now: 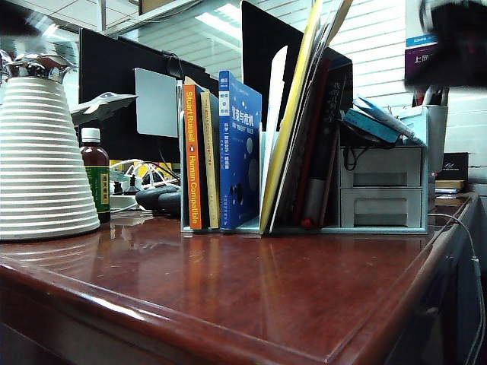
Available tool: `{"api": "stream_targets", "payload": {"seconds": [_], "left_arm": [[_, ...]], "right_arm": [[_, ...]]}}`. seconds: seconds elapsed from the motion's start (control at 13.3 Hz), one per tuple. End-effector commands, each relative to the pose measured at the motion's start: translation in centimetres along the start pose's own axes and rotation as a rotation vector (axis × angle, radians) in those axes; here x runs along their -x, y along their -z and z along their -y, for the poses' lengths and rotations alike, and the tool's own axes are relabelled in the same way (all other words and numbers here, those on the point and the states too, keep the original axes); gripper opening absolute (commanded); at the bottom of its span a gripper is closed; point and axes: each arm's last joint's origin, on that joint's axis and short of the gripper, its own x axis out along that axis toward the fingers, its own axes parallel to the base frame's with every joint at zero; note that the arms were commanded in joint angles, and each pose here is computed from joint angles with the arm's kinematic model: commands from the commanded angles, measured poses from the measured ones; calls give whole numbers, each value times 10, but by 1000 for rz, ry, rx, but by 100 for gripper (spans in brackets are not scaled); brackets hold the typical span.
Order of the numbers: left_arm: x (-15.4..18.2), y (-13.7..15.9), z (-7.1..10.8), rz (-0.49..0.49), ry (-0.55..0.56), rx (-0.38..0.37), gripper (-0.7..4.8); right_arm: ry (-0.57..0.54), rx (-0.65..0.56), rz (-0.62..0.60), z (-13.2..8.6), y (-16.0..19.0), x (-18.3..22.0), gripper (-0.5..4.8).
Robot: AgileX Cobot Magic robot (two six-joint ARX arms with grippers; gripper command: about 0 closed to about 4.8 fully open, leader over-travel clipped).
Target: Pick up the blue book and put it on the bookshelf.
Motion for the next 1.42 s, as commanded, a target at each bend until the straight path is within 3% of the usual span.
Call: {"api": "stream_targets", "payload": {"seconds": [0.07, 0.52, 0.75, 1.05, 1.42], "left_arm": [[14, 17, 0, -41, 7, 33, -6], [15, 45, 2, -68, 8, 47, -6], [15, 42, 2, -13, -8, 52, -7], [22, 42, -12, 56, -162, 43, -6], [23, 68, -36, -15, -335, 49, -7]], "right_arm": [[-10, -35, 32, 0, -5, 0, -1], [-18, -35, 33, -1, -5, 0, -1], [-17, -34, 33, -1, -5, 0, -1], [-18, -34, 32, -1, -5, 0, -1], [-18, -34, 30, -1, -4, 0, -1]]}}
